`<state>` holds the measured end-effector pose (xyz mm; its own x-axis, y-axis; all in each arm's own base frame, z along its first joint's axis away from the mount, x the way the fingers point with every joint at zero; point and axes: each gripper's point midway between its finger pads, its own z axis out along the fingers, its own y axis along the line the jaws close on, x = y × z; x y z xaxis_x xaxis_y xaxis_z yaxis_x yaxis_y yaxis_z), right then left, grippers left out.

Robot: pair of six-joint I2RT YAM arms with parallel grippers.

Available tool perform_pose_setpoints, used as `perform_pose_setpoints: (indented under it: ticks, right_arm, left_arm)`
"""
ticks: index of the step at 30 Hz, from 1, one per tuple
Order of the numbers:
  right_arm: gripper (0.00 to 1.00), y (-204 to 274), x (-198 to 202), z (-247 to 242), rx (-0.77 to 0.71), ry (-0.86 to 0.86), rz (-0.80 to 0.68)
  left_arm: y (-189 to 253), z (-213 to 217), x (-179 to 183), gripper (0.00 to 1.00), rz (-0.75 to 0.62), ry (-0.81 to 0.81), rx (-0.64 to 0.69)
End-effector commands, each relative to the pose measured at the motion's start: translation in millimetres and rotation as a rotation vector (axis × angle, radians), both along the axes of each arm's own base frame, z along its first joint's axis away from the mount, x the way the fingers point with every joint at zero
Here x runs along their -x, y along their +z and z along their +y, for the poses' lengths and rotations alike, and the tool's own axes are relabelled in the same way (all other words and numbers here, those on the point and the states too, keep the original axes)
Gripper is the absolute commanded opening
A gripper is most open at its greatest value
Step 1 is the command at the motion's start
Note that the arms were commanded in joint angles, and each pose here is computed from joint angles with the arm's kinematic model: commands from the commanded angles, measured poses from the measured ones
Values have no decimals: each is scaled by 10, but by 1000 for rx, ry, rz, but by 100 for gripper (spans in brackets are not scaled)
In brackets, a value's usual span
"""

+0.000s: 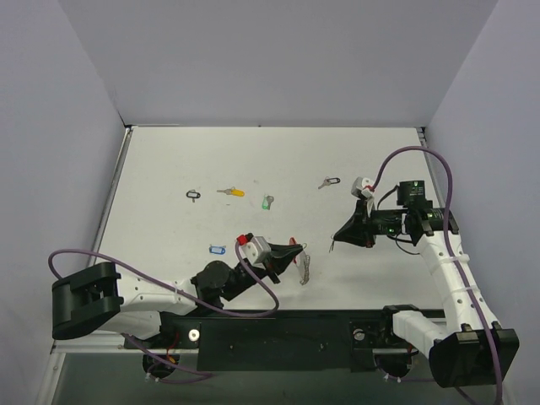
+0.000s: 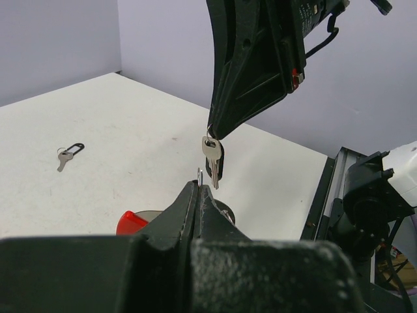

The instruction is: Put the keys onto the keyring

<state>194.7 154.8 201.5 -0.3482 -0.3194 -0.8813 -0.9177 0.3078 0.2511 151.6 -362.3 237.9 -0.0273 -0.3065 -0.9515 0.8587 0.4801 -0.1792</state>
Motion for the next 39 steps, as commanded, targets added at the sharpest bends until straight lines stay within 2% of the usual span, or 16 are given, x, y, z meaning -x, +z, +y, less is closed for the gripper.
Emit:
perform_pose_setpoints:
  ticks: [1, 19, 28, 39]
  right_arm:
    - [0, 57, 84, 14, -63, 18, 3]
    - [0, 133, 41, 3, -116, -43, 96]
    - [0, 124, 62, 13, -124, -26, 80]
    - [0, 293, -35, -64, -132, -109, 134]
  left_arm:
    - [374, 23, 4, 0, -7, -9, 108]
    - [471, 153, -80, 0, 38, -27, 204]
    - [517, 177, -70, 0, 34, -40, 204]
    - [568, 188, -84, 0, 14, -44, 198]
